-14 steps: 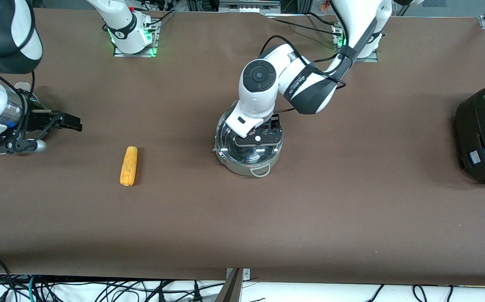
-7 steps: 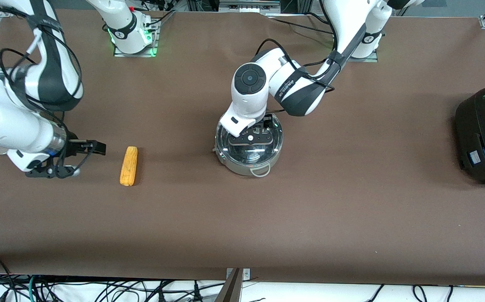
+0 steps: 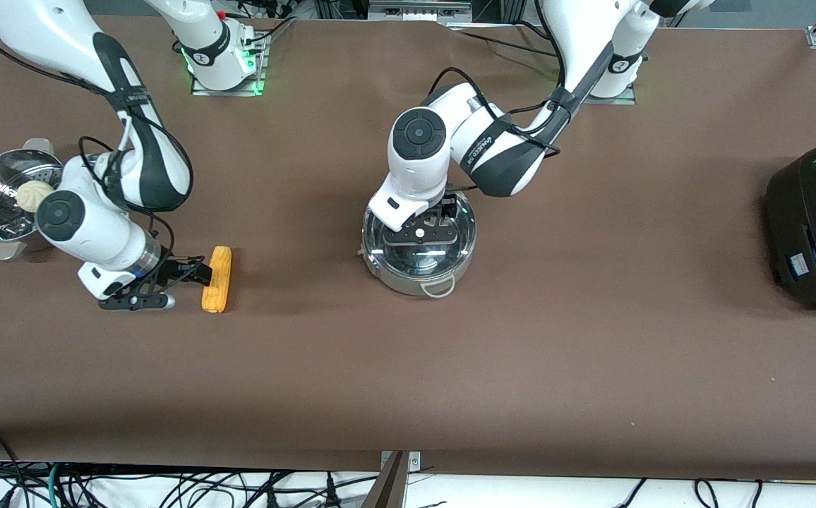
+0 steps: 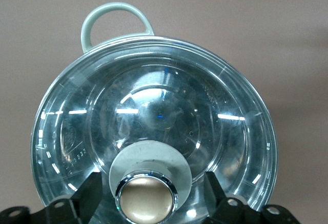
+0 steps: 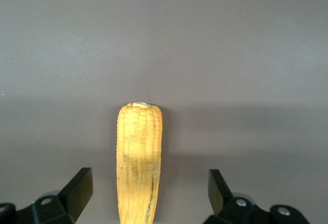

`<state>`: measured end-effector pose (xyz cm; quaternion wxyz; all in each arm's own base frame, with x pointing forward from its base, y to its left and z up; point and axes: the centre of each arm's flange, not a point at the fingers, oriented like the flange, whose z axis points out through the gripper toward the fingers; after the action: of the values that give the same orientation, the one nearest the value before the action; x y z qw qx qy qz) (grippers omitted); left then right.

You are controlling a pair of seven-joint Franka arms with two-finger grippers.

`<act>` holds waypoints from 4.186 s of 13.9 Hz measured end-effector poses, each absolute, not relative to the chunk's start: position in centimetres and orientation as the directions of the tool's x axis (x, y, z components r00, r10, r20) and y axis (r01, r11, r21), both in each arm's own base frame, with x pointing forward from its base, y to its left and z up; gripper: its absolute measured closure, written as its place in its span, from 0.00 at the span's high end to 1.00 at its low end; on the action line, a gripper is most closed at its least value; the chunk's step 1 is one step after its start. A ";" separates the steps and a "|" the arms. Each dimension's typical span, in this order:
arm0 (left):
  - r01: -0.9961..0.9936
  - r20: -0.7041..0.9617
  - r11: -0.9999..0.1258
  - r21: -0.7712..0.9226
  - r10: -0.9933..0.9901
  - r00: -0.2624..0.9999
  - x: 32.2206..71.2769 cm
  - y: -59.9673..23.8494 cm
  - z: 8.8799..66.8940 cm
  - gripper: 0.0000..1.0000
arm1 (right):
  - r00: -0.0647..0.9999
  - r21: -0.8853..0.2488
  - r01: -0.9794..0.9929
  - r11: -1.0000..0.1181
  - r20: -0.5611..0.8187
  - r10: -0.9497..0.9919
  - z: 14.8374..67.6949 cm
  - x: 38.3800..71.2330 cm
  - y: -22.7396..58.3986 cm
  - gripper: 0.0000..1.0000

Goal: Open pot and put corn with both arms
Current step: 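Lift the lid off with the left gripper while the right gripper lifts the corn, then carry the corn into the pot with the right gripper while the left lowers the lid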

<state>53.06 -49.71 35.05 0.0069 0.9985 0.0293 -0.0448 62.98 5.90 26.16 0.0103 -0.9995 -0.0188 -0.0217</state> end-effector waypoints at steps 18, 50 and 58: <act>0.077 -0.068 -0.997 -0.027 0.079 0.995 53.0 -47.1 43.1 0.50 | 0.998 -0.029 0.034 -0.999 0.060 0.032 19.5 61.2 7.0 0.38; -0.255 -0.116 -0.966 -0.046 -0.248 0.962 55.9 -6.8 21.6 0.50 | 0.928 -0.115 -0.368 -0.923 0.009 -0.371 34.9 53.4 51.1 0.41; -0.257 -0.128 -0.966 -0.041 -0.250 0.960 55.7 -6.9 21.0 0.83 | 0.917 -0.121 -0.395 -0.911 0.007 -0.399 34.6 53.6 51.8 0.68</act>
<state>55.66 -6.90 21.01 -0.0285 0.9895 -0.1279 -0.0609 53.59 51.77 34.63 0.0585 -0.9773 0.2031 -0.0158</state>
